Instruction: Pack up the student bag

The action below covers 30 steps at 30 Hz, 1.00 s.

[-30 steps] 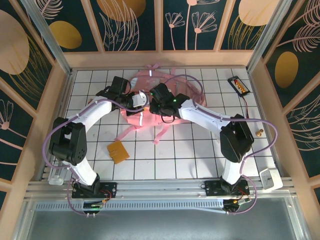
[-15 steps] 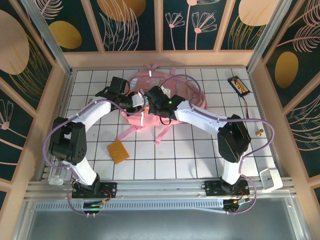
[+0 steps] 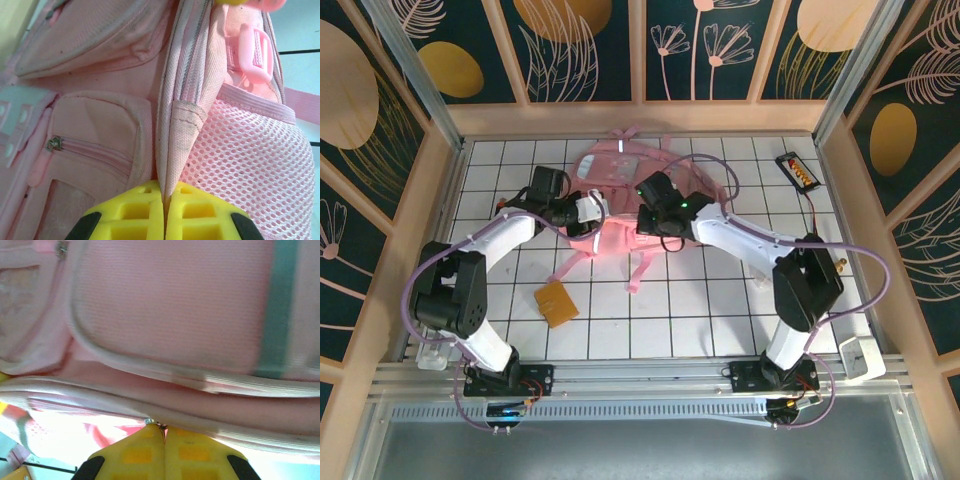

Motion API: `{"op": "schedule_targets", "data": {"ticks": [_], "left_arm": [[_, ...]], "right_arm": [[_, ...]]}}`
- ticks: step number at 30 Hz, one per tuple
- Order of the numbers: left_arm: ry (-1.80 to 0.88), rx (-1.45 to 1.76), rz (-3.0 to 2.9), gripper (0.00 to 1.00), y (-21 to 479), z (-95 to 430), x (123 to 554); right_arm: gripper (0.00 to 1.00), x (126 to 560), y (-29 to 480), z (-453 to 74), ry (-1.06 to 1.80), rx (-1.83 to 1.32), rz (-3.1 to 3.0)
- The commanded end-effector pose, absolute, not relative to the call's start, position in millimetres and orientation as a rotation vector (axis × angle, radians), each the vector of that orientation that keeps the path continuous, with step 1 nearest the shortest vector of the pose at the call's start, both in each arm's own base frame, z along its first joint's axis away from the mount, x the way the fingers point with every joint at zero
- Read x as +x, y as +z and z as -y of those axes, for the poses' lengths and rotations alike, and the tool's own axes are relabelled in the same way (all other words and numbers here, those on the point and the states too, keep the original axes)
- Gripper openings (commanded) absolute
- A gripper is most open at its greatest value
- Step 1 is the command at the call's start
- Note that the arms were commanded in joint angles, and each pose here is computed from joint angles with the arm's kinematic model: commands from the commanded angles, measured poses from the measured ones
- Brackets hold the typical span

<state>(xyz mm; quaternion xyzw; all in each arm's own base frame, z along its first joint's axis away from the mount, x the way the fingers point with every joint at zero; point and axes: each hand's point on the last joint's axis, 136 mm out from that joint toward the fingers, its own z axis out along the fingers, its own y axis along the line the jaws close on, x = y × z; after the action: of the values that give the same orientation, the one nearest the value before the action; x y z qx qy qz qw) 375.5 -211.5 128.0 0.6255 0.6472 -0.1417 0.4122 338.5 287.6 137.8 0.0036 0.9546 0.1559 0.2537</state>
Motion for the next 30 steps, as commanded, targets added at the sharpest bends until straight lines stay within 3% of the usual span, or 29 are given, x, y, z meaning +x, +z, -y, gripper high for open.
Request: {"op": "schedule_targets", "data": {"ticks": [1,7,13,15,16,17,18,22,25,30], "left_arm": [[-0.182,1.552,-1.548,0.0,149,187,397],[0.055,1.557,-1.636,0.0,136,149,436],[0.166,1.37,-1.582,0.04,158,131,489],[0.157,1.255,-1.605,0.46,168,130,505],[0.119,1.233,-1.608,0.58,173,133,506],[0.059,1.241,-1.603,0.66,176,139,499],[-0.014,1.272,-1.584,0.67,180,148,488],[-0.386,1.668,-1.336,0.75,180,198,380],[-0.424,1.862,-1.296,0.74,160,224,339],[-0.433,1.836,-1.234,0.71,154,249,323]], "right_arm": [[0.0,344,130,-231,0.27,0.025,-2.611],[0.0,353,122,-191,0.341,0.082,-2.613],[0.0,332,127,-236,0.66,-0.027,-2.622],[0.0,320,136,-266,0.811,-0.08,-2.586],[0.0,317,141,-276,0.85,-0.093,-2.572],[0.0,316,146,-286,0.889,-0.102,-2.558],[0.0,315,149,-294,0.923,-0.106,-2.549],[0.0,313,169,-327,1.062,-0.16,-2.485],[0.0,315,172,-335,1.093,-0.209,-2.456],[0.0,316,156,-332,1.029,-0.3,-2.478]]}}
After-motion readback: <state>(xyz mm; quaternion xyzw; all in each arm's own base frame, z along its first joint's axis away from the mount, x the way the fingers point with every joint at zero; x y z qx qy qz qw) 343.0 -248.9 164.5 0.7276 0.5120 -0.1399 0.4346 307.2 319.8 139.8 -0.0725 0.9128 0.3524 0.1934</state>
